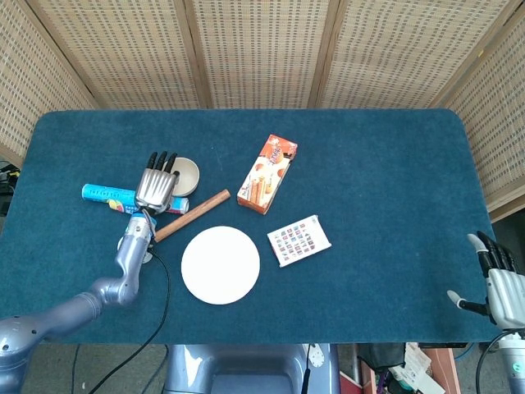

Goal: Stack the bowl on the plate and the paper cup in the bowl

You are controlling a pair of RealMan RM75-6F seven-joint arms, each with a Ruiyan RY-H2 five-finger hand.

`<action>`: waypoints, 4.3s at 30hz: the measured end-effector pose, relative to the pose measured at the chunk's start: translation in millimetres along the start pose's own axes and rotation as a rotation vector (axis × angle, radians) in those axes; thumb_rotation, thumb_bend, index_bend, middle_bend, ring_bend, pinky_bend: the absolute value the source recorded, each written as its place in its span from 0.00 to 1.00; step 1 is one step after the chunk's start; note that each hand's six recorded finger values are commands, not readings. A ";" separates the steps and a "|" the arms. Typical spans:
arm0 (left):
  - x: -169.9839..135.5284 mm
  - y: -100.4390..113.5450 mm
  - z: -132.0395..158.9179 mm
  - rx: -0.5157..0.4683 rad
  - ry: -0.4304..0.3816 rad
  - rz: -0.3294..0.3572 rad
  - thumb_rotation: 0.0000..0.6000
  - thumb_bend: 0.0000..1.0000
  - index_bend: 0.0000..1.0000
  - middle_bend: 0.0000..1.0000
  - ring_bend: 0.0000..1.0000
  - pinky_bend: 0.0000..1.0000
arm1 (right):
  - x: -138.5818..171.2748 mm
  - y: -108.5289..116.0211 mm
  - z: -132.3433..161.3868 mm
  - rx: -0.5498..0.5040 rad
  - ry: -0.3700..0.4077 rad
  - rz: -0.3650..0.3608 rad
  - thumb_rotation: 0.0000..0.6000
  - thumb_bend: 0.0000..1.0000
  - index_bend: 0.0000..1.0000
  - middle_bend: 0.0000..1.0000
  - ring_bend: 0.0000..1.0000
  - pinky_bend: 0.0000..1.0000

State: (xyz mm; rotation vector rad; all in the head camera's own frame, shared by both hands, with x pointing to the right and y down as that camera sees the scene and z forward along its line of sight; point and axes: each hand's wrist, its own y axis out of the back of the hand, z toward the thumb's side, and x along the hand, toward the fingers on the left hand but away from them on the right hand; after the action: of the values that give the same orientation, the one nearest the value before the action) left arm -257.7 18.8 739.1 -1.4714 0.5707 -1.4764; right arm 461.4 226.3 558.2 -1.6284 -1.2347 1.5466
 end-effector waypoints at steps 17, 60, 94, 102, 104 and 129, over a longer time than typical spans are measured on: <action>7.9 -8.1 5.2 0.033 0.008 -0.011 1.00 0.30 0.56 0.12 0.00 0.06 | 1.4 1.7 -1.0 -0.004 -0.002 -0.006 1.00 0.15 0.00 0.00 0.00 0.00; -69.9 42.3 1.3 -0.058 -0.178 0.176 1.00 0.38 0.62 0.14 0.00 0.07 | 5.6 6.3 5.8 0.004 0.017 -0.027 1.00 0.15 0.00 0.00 0.00 0.00; -177.9 10.3 74.0 -0.047 -0.478 0.052 1.00 0.38 0.62 0.14 0.00 0.07 | 15.3 20.0 10.1 -0.021 0.040 -0.066 1.00 0.15 0.00 0.00 0.00 0.00; -179.5 2.7 82.4 -0.023 -0.486 0.031 1.00 0.38 0.62 0.14 0.00 0.07 | 15.8 20.6 9.4 -0.025 0.040 -0.071 1.00 0.14 0.00 0.00 0.00 0.00; -178.2 1.4 82.3 -0.018 -0.482 0.028 1.00 0.38 0.62 0.14 0.00 0.07 | 16.0 21.0 9.7 -0.026 0.042 -0.072 1.00 0.15 0.00 0.00 0.00 0.00; -168.2 -5.9 100.9 -0.015 -0.482 -0.005 1.00 0.38 0.62 0.14 0.00 0.07 | 16.2 21.8 10.9 -0.028 0.047 -0.074 1.00 0.15 0.00 0.00 0.00 0.00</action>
State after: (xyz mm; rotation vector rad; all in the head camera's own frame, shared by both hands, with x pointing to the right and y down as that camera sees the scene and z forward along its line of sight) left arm -191.9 192.7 676.4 -1.7630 0.2814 -1.0643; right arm 454.4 229.8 530.0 -1.6093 -1.2828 1.4445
